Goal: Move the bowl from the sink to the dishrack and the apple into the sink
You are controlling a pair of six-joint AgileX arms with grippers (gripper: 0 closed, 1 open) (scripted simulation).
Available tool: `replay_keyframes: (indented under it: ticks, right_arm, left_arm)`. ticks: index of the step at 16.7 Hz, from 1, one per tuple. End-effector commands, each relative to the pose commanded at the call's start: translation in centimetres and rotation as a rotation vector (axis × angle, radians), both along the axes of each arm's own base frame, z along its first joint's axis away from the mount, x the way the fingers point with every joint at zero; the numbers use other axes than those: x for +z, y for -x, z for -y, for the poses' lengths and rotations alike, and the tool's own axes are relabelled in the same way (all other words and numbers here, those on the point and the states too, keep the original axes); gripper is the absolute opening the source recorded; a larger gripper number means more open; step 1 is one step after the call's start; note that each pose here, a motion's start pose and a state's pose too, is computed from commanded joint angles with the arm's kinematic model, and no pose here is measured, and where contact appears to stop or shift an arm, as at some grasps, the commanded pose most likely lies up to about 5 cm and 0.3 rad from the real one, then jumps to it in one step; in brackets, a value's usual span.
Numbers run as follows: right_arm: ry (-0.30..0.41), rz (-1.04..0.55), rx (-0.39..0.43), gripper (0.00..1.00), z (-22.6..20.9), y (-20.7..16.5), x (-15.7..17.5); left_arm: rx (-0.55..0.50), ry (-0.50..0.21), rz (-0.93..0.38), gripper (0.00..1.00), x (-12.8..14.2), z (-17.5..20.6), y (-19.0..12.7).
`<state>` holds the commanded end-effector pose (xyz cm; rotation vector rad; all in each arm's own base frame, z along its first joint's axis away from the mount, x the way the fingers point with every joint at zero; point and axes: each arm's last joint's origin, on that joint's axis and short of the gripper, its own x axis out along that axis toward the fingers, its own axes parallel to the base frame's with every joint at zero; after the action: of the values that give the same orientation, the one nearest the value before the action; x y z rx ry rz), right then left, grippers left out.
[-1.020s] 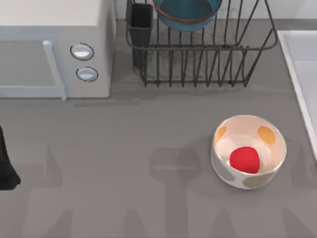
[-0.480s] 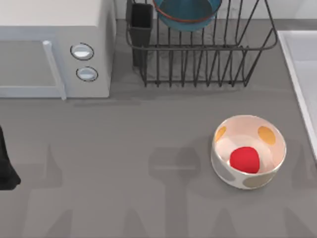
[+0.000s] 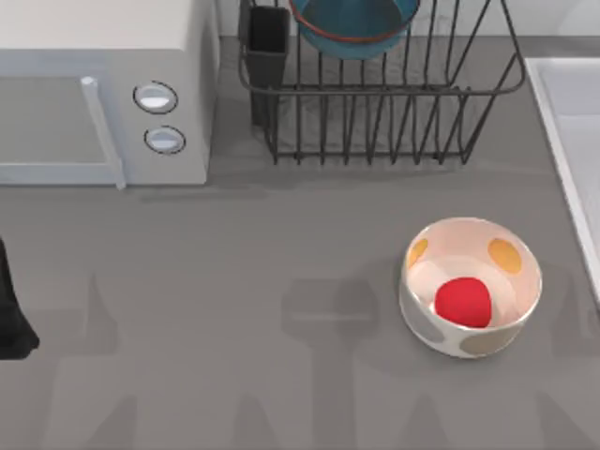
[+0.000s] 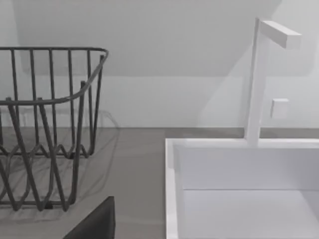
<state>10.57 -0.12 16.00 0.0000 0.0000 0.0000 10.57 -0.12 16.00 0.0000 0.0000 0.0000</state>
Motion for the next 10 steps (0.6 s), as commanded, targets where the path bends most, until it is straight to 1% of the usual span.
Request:
replay_keyframes:
  ticks: [3, 5, 8, 10]
  right_arm:
    - [0.0, 0.0, 0.0, 1.0, 0.0, 0.0, 0.0]
    - [-0.01, -0.023, 0.011, 1.0, -0.1, 0.0, 0.6]
    - [-0.046, -0.12, 0.054, 1.0, -0.6, -0.3, 2.7]
    - [-0.077, -0.236, 0.092, 1.0, -1.2, -1.0, 4.5]
  left_arm:
    - [0.0, 0.0, 0.0, 1.0, 0.0, 0.0, 0.0]
    - [0.0, 0.0, 0.0, 1.0, 0.0, 0.0, 0.0]
    - [0.0, 0.0, 0.0, 1.0, 0.0, 0.0, 0.0]
    - [0.0, 0.0, 0.0, 1.0, 0.0, 0.0, 0.0]
